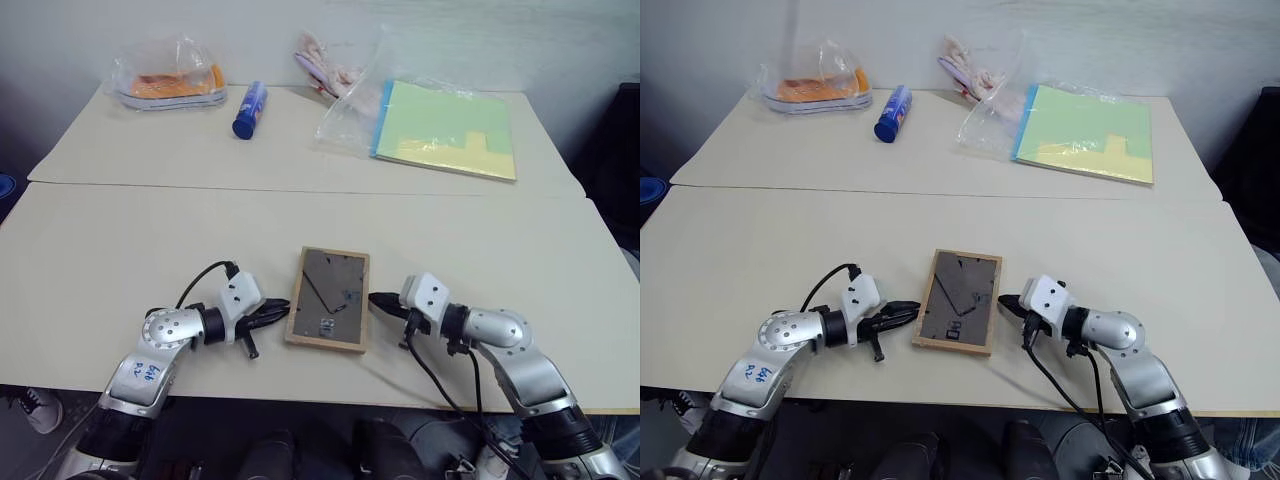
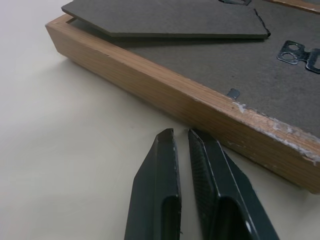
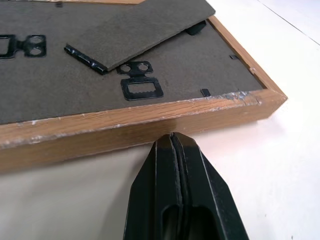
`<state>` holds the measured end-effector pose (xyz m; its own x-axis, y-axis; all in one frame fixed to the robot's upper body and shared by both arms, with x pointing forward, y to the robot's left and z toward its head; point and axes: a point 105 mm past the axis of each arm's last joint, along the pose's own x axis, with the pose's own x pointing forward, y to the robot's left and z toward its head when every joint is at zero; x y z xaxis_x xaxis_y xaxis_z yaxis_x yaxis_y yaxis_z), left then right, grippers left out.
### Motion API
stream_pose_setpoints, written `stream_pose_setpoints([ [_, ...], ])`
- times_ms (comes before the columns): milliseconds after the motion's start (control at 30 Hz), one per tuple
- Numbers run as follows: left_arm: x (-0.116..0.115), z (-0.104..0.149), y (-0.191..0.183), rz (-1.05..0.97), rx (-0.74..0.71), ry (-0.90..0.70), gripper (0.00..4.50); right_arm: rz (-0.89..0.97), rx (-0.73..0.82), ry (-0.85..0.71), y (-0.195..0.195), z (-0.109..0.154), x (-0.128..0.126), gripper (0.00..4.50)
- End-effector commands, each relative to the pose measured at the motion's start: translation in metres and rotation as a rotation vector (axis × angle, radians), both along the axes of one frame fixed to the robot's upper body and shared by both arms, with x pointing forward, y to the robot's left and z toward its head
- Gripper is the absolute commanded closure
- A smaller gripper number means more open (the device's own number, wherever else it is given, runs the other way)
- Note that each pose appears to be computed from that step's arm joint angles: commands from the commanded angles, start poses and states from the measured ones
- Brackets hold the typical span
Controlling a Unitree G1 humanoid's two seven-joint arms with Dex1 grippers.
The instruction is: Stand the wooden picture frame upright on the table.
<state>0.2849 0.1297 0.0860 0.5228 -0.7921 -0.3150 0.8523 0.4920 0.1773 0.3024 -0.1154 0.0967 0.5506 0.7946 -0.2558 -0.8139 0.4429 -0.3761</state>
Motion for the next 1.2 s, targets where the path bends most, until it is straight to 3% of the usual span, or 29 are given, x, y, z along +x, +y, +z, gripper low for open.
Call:
stream_pose_setpoints([
  [33, -0.005, 0.010, 0.007, 0.034, -0.031, -0.012, 4.04, 0.029, -0.002, -0.034, 0.002, 0.008, 0.003, 4.47],
  [133, -0.013, 0.018, 0.024, 0.071, -0.089, 0.040, 4.04, 0.022, -0.025, -0.047, -0.008, 0.011, 0.005, 4.47],
  [233, -0.022, 0.023, 0.049, 0.155, -0.174, 0.194, 3.42, 0.019, -0.033, -0.051, -0.019, 0.020, 0.003, 4.50],
  [333, -0.035, 0.029, 0.058, 0.180, -0.323, 0.487, 2.48, 0.058, -0.060, 0.019, -0.024, 0.016, -0.012, 4.50],
  [400, -0.044, 0.025, 0.059, 0.177, -0.338, 0.699, 1.86, 0.090, -0.082, 0.054, -0.022, 0.010, -0.023, 4.50],
  [500, -0.034, 0.015, 0.055, 0.257, -0.331, 0.922, 0.92, 0.106, -0.092, 0.063, -0.017, 0.005, -0.031, 4.50],
  [600, -0.028, 0.016, 0.036, 0.212, -0.342, 1.015, 0.02, 0.120, -0.087, 0.064, -0.011, 0.004, -0.034, 4.50],
  [1033, -0.020, 0.008, -0.030, 0.065, -0.228, 1.135, 0.02, 0.165, -0.119, 0.044, 0.009, 0.005, -0.034, 4.50],
  [1200, -0.023, 0.006, -0.040, 0.050, -0.205, 1.167, 0.02, 0.168, -0.134, 0.033, 0.015, 0.005, -0.033, 4.50],
])
